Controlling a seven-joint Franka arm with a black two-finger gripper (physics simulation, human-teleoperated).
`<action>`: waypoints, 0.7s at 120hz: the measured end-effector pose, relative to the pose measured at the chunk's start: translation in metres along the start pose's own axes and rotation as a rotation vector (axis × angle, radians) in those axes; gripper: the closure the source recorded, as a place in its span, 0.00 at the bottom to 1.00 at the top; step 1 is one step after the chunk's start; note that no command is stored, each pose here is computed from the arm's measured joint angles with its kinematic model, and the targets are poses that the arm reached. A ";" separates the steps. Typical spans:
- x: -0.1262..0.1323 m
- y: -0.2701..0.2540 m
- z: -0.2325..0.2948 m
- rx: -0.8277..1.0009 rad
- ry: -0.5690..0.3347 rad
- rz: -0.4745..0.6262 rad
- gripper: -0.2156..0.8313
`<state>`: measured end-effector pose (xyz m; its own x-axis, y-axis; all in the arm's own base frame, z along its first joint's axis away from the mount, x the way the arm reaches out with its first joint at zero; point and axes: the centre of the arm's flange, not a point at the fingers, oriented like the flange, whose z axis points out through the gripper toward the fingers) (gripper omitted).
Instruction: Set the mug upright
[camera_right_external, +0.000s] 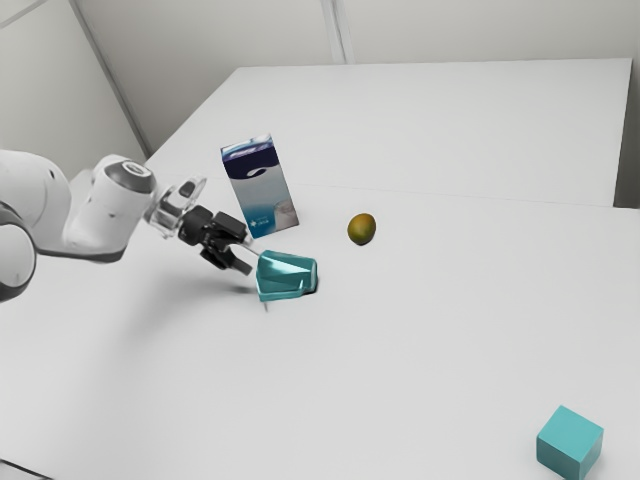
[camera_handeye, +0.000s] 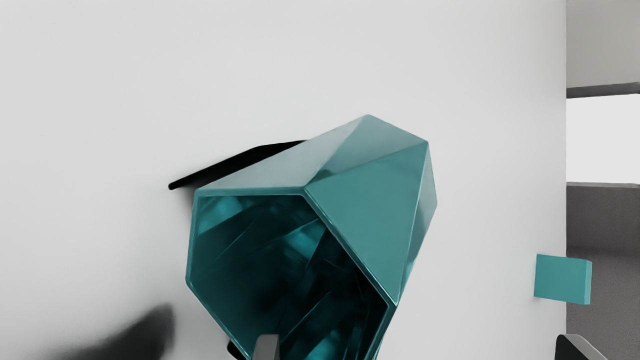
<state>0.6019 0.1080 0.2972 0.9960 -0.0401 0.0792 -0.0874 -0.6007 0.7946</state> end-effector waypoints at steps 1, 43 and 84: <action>0.000 0.000 0.000 -0.003 0.003 0.001 0.21; 0.006 -0.010 0.022 -0.071 0.055 0.047 0.24; 0.002 -0.019 0.031 -0.118 0.061 0.069 0.52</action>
<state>0.6056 0.0944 0.2640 0.9851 -0.0277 0.1697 -0.1606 -0.5003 0.8508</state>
